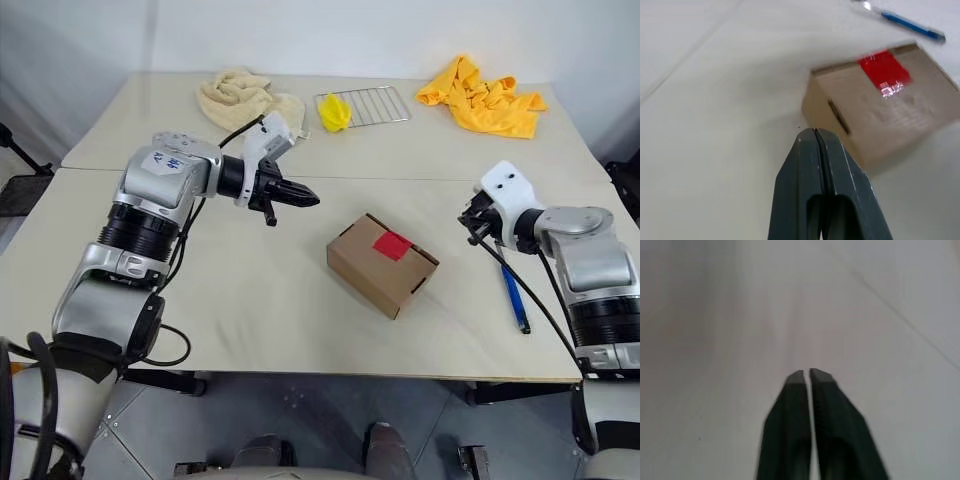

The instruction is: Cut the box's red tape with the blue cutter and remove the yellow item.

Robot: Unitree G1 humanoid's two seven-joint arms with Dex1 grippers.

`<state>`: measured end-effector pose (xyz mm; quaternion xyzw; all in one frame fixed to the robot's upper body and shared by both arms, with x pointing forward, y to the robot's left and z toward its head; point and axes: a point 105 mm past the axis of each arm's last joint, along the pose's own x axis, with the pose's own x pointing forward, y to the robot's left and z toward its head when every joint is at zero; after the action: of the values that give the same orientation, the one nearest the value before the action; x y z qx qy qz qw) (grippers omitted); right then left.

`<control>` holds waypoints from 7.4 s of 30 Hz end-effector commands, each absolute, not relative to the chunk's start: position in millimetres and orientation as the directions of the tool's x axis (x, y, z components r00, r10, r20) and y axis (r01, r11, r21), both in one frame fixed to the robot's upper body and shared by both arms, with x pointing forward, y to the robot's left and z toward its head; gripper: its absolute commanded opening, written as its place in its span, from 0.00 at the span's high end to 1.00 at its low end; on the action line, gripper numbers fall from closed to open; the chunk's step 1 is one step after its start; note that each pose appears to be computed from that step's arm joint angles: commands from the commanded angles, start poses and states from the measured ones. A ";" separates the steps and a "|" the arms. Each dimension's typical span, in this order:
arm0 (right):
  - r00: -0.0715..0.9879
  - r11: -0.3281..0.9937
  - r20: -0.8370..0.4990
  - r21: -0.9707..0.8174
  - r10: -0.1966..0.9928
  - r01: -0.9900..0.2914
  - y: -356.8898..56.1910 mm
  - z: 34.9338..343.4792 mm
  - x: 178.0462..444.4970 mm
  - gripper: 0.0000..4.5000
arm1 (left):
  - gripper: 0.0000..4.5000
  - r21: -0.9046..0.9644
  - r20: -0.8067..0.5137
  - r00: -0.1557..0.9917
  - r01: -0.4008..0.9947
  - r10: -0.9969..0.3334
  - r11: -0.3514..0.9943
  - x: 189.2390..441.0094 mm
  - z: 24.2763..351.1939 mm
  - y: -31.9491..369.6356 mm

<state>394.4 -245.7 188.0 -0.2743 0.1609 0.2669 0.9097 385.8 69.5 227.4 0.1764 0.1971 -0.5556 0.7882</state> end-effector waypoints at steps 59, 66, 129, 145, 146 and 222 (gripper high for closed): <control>0.841 0.734 -0.338 -0.417 0.422 -0.536 -216.2 235.2 342.4 0.72 | 1.00 0.127 -0.472 0.252 0.968 -0.845 0.218 383.5 241.2 43.6; 0.857 0.788 -0.332 -0.358 0.394 -0.501 -195.1 244.7 323.6 0.19 | 1.00 0.125 -0.492 0.071 0.992 -0.867 0.011 369.0 236.3 3.5; 0.608 0.826 -0.560 0.347 0.563 -0.445 -214.8 159.8 292.8 0.01 | 1.00 0.104 -0.669 0.004 0.991 -0.743 -0.088 360.9 156.3 -10.9; 0.595 0.748 -0.477 0.550 0.647 -0.371 -203.9 137.5 333.0 0.05 | 1.00 0.105 -0.677 0.019 0.992 -0.736 -0.071 363.4 157.1 -5.6; 0.592 0.742 -0.473 0.556 0.653 -0.374 -203.3 136.5 333.1 0.10 | 1.00 0.105 -0.677 0.020 0.992 -0.736 -0.070 363.6 157.2 -5.2; 0.476 0.693 -0.504 0.547 0.720 -0.470 -173.7 139.2 342.3 0.99 | 1.00 0.132 -0.660 0.048 0.990 -0.749 -0.053 368.7 153.6 -11.2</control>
<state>344.7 -186.8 126.9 0.1866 0.3788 0.3290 0.8447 368.9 -12.8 180.7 0.2875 0.1583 -0.6730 0.6629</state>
